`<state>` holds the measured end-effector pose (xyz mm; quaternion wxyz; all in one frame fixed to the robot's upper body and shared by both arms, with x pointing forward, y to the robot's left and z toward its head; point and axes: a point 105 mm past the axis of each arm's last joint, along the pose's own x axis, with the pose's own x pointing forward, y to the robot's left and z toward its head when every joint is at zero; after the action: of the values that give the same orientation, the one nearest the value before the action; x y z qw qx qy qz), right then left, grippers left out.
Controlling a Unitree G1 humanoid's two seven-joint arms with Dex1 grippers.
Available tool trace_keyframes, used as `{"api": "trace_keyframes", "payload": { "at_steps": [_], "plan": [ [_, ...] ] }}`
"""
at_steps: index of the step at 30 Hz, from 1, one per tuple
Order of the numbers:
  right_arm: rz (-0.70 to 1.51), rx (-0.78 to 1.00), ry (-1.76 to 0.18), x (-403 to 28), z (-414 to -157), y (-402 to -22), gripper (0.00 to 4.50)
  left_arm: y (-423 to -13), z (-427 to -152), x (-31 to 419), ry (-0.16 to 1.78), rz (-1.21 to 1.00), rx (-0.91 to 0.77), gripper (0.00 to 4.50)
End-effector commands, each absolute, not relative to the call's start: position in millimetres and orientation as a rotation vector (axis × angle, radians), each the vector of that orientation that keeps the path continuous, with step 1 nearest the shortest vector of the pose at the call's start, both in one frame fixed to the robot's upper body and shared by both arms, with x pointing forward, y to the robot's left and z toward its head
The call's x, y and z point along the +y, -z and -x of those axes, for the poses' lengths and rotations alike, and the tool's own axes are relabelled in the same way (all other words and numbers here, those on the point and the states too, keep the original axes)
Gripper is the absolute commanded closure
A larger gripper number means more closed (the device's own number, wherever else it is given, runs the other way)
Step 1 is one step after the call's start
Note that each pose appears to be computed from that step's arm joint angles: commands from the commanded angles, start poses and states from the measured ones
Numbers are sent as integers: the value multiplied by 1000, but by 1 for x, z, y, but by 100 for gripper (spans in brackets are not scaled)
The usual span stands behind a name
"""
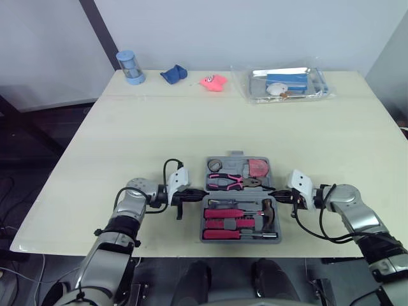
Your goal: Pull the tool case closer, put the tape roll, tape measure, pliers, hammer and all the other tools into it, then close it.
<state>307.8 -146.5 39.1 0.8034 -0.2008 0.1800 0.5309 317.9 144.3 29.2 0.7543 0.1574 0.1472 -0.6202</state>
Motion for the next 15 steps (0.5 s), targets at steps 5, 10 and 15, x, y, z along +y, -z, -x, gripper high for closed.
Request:
{"api": "trace_keyframes", "payload": {
  "at_steps": [5,10,15],
  "plan": [
    [419,359,-1221,-137,-296,-52,450,-13,-298,129,1462,-333,383,445],
    [418,394,-1231,-142,-290,-49,450,-15,-291,125,1492,-329,383,445],
    [417,402,-1223,-145,-289,-48,450,-15,-286,123,1506,-327,390,445]
  ]
}}
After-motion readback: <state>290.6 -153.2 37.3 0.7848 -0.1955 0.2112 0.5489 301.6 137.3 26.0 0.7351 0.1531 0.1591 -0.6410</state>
